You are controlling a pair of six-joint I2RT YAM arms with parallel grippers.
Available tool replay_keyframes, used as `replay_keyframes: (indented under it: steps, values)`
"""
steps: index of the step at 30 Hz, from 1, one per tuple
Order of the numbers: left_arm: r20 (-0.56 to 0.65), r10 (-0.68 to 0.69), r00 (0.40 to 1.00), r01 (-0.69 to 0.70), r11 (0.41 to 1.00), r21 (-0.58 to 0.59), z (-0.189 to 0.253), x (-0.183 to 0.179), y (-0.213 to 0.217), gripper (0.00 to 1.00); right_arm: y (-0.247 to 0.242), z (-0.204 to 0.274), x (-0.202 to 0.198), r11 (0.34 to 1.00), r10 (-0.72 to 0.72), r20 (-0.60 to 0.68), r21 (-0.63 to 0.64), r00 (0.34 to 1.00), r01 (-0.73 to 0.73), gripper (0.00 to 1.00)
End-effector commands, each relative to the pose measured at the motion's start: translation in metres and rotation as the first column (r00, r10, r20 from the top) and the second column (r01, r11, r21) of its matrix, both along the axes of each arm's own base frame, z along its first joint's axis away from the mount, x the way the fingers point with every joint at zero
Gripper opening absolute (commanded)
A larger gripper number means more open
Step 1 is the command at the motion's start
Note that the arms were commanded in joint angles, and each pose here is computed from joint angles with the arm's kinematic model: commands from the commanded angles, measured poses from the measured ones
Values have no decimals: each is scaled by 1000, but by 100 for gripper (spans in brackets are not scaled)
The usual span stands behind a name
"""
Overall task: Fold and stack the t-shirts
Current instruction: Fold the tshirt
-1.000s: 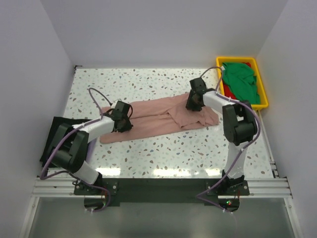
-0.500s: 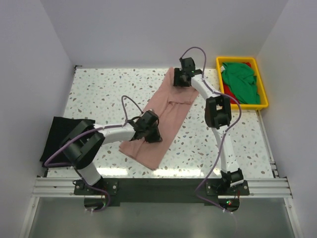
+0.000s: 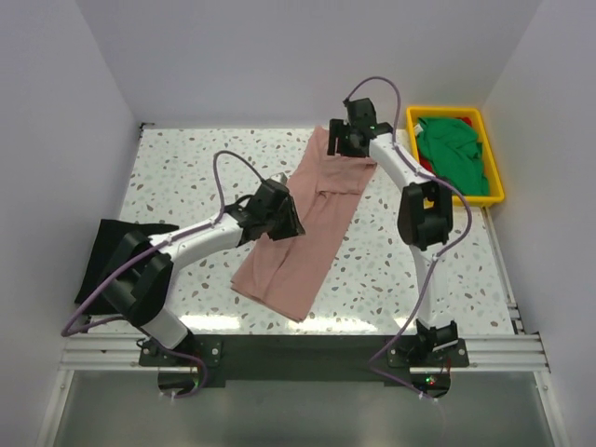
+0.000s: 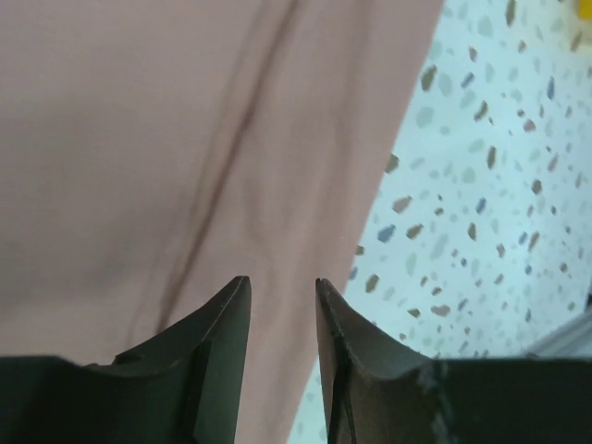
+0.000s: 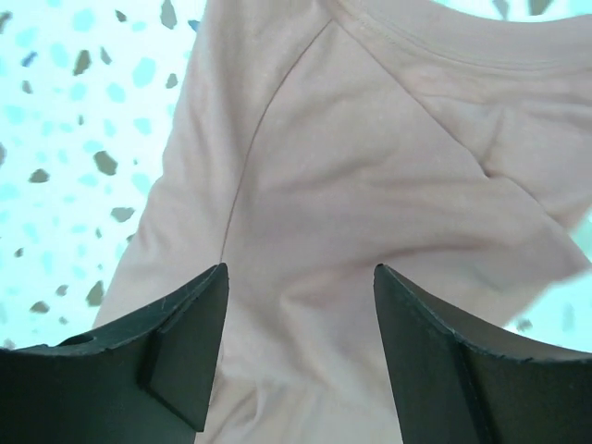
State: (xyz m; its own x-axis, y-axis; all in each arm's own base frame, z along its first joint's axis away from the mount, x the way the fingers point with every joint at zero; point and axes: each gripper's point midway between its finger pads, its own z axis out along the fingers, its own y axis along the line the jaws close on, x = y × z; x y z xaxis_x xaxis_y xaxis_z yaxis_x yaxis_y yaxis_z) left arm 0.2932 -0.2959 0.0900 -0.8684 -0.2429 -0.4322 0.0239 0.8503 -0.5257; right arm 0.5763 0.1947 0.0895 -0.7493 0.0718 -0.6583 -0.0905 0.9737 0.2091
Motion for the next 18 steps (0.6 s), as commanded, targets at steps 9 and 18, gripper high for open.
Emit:
replay_keyframes:
  steps: [9,18]
  values:
    - [71,30,997,-56,920,388,-21,20,75,36,-7,2,-45,996,-88,-49,-8,995,88,62]
    - [-43,-27,999,42,910,413,-76,7,69,31,-8,-66,-49,996,-65,-165,-77,984,52,58]
